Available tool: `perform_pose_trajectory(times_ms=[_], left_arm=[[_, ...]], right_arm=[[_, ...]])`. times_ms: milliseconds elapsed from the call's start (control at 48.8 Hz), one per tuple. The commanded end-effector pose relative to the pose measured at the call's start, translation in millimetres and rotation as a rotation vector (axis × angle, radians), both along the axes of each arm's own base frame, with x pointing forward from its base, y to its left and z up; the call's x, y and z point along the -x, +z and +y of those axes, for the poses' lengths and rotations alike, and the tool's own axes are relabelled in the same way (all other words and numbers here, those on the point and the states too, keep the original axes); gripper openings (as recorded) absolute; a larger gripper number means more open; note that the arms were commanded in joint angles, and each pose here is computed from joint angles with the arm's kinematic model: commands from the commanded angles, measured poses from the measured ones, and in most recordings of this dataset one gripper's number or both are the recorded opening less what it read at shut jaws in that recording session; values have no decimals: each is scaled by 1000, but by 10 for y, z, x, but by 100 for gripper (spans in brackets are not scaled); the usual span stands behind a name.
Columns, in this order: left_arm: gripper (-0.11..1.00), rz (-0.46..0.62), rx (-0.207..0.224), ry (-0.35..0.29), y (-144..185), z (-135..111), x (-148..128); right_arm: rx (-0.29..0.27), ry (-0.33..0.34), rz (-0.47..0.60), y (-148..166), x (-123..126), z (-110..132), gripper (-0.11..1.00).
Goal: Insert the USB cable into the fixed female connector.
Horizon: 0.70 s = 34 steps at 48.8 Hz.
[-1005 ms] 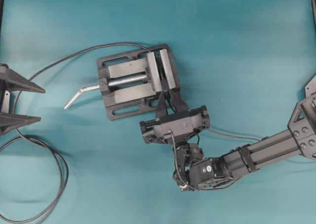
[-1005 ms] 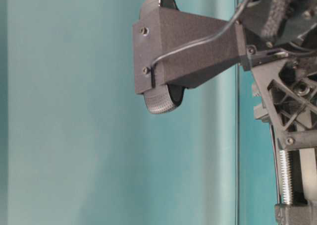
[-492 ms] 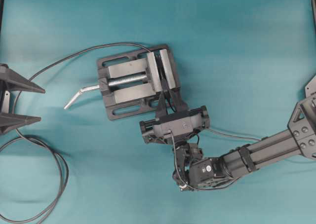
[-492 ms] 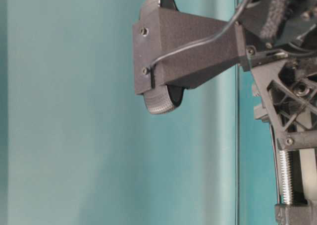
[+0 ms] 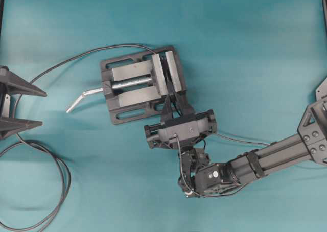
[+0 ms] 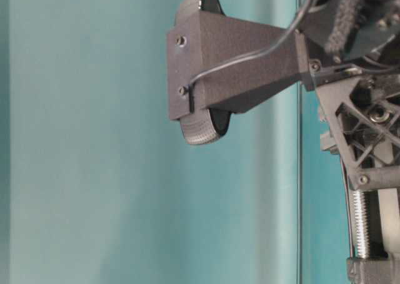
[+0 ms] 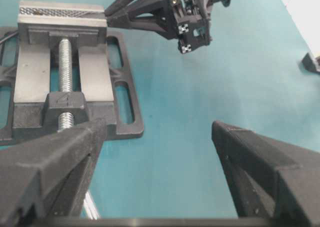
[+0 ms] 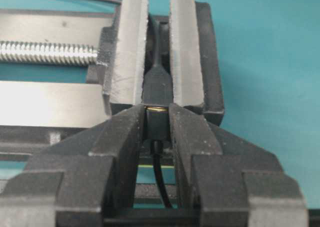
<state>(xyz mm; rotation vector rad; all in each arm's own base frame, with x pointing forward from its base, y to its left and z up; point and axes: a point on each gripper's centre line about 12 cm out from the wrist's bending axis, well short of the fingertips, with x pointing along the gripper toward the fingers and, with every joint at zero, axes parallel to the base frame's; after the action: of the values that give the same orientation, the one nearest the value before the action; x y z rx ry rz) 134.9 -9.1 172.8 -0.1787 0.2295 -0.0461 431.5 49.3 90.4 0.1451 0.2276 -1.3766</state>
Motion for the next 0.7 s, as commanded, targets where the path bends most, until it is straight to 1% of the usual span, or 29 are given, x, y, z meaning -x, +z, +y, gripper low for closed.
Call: perform_pose_trajectory(times_ms=[0,185,349,431,677], left_arm=[[99,4,7,-1,24,-5,-20],[99,4,7,-1,24,-5,-20],[99,4,7,-1,24,-5,-20],[99,4,7,-1,24,-5,-20],[99,3,6,-1,24,-5,-20]], right_arm=[[-11,-39,-37,140,-54,-175,21],[-24,-50,-39,136,-51,-170,21],[-28,-44,-39,134,-50,-134,34],[-27,-38,-41,140,-51,-107,37],[-36,-6,-49,164,-50,48,38]])
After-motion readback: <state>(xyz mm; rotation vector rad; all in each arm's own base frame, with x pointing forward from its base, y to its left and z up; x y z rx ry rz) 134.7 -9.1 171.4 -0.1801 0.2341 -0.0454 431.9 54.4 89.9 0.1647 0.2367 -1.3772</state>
